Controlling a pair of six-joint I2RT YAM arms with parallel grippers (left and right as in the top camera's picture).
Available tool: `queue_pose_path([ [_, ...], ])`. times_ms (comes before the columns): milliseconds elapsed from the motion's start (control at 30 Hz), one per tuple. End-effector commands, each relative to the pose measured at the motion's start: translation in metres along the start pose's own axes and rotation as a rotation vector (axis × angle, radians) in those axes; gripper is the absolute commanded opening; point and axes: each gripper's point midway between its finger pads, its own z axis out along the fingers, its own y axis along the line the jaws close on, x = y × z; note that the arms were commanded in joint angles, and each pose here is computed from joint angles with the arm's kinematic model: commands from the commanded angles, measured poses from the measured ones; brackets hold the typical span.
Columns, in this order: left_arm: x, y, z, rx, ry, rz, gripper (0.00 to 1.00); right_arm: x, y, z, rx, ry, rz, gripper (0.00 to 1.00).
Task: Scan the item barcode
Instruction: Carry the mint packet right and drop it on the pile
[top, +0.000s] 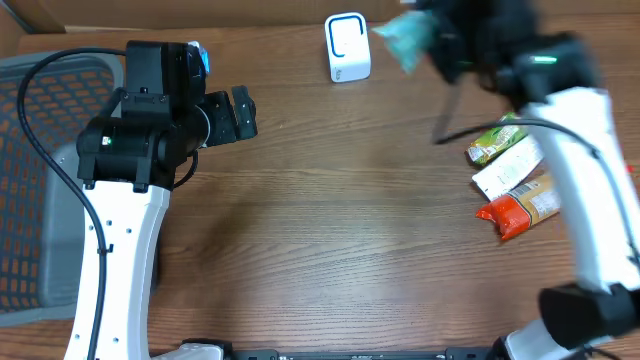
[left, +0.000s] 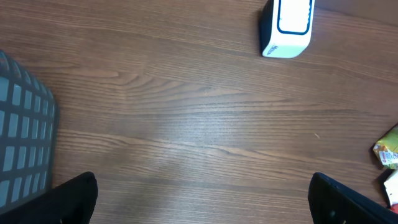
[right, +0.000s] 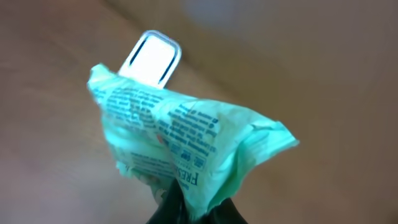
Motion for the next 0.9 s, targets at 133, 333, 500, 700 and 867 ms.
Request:
queue_pose_path([
  [133,-0.002,-0.002,-0.002,0.006,-0.006,0.013,1.0,0.105,-0.046,-0.008,-0.153,0.25,0.619,0.04],
  [333,-0.002,-0.002,-0.002,0.006,-0.006,0.013,1.0,0.23,-0.109,0.025,0.017,0.434,0.998,0.04],
  [500,-0.002,-0.002,-0.002,0.006,-0.006,0.013,0.99,0.264,-0.115,0.023,0.004,0.445,1.11,0.3],
  [700,-0.002,-0.002,-0.002,0.006,-0.006,0.013,1.0,0.21,-0.1,-0.007,-0.154,0.34,1.118,0.49],
  [867,-0.002,-0.002,-0.002,0.006,-0.006,0.013,1.0,0.144,-0.074,-0.064,-0.318,0.207,1.066,0.55],
])
